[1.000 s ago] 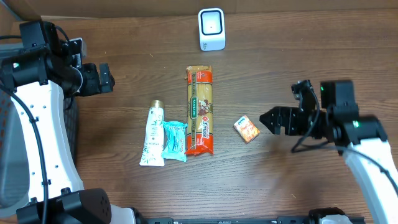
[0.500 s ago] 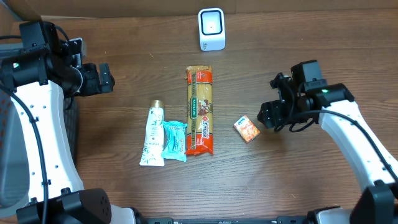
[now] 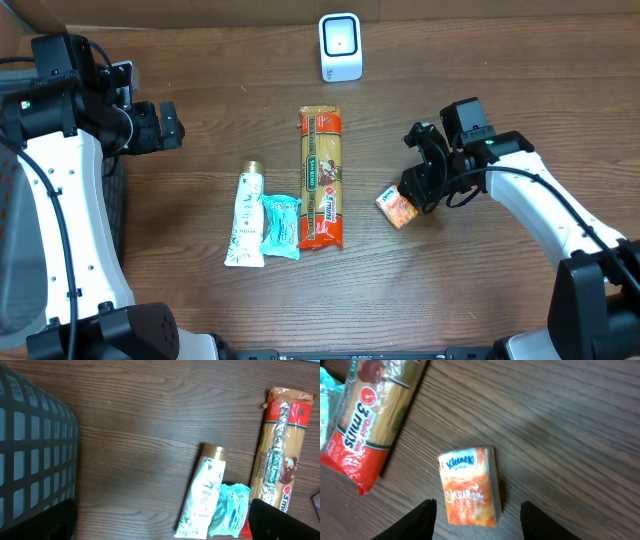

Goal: Scan the item barcode
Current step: 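Move the right gripper to the orange box and grasp it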

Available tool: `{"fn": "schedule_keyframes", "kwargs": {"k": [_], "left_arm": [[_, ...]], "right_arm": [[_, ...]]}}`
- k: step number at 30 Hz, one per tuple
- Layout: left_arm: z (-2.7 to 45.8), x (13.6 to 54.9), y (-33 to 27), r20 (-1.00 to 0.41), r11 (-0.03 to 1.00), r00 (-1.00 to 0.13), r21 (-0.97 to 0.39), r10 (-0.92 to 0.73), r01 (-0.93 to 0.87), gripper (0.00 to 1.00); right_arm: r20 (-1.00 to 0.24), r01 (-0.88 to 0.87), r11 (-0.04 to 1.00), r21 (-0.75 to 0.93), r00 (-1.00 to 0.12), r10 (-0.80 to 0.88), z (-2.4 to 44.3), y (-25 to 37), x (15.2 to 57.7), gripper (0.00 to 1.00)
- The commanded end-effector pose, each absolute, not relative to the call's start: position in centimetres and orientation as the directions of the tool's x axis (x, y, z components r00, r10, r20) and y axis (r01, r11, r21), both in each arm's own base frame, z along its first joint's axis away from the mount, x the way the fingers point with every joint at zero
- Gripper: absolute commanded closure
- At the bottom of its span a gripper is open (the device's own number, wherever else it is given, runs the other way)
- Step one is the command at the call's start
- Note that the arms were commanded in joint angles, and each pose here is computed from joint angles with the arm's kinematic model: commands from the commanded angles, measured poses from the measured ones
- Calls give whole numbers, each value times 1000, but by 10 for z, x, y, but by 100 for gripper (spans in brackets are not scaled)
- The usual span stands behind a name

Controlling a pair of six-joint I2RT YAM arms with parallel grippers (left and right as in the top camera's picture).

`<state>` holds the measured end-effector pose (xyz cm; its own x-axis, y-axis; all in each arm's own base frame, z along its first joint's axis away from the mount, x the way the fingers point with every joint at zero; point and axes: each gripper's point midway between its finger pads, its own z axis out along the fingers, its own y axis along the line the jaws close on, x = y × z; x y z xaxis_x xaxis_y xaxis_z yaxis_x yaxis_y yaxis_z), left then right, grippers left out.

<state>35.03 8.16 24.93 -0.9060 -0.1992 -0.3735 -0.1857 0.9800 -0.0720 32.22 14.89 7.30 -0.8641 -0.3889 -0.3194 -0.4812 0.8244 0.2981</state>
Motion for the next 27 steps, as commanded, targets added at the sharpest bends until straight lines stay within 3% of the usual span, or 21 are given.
{"fn": "schedule_keyframes", "kwargs": {"k": [1, 11, 21, 24, 27], "left_arm": [[255, 352, 82, -394, 984, -901, -65, -181, -169, 0], [255, 352, 82, -394, 984, -901, -65, -181, -169, 0], [255, 352, 82, -394, 984, -901, -65, -181, -169, 0], [255, 352, 82, -394, 984, -901, -65, -181, -169, 0], [255, 352, 82, -394, 984, -901, -65, -181, -169, 0]], "right_arm": [[-314, -532, 779, 333, -841, -440, 60, 158, 318, 43], [-253, -543, 742, 393, -840, -481, 28, 164, 311, 44], [-234, -564, 709, 424, -824, -516, 9, 167, 306, 54], [-223, -554, 700, 450, -829, -513, 6, 170, 303, 64], [-211, -527, 700, 482, -845, -490, 7, 173, 301, 84]]}}
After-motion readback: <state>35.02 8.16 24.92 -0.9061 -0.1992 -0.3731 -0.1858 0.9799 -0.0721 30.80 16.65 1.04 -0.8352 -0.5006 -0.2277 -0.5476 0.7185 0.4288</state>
